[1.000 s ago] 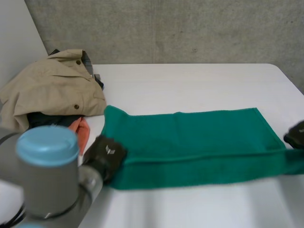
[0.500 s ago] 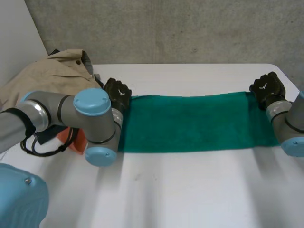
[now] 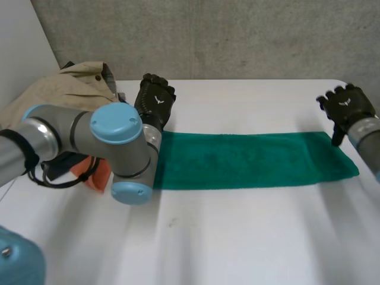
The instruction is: Fold the laundry.
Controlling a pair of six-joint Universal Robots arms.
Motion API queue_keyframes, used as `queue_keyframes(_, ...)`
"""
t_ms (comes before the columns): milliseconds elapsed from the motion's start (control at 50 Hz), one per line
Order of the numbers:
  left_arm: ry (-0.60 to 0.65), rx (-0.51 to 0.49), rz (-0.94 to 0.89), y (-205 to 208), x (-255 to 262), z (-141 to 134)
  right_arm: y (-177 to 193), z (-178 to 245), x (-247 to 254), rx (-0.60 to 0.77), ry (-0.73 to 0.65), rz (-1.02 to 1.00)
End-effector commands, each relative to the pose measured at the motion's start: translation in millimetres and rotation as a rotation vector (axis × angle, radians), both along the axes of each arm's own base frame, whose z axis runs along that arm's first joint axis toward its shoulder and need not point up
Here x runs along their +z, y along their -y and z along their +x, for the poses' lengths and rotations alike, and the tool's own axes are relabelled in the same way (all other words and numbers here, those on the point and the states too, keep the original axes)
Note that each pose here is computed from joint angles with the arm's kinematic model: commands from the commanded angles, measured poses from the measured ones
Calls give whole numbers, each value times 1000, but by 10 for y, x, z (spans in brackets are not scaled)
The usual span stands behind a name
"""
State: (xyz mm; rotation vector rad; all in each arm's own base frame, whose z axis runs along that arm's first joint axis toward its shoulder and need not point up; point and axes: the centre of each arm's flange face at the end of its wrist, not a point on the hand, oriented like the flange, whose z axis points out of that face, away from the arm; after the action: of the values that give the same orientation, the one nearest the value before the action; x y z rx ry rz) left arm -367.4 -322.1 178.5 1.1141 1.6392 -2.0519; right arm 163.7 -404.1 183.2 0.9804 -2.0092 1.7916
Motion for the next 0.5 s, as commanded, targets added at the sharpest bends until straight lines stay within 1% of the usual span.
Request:
queue_keyframes(20,-60,0,110,-246,-40,206,-197,-337,-159,14,32,205)
queue_keyframes(100,-80,-1,172,-347,-158,260,-168,-419,-274,18,47,228)
queue_keyframes(220,-81,0,212,-432,-241,304,-83,-463,-513,11,48,242)
queue_keyframes(340,-85,-1,209,-451,-212,318,-6,-572,-665,-8,-1,238)
queue_keyframes(380,-89,0,202,-453,-177,321,60,-674,-614,-48,-12,209)
queue_keyframes(400,-96,-1,192,-457,-124,324,118,-822,-584,-112,-26,178)
queue_keyframes(460,-109,-3,175,-468,-27,332,212,-1049,-461,-211,-73,100)
queue_keyframes(480,-115,-4,169,-482,20,348,260,-1151,-320,-258,-112,36)
queue_keyframes(500,-117,-4,167,-496,43,358,282,-1191,-285,-275,-136,17)
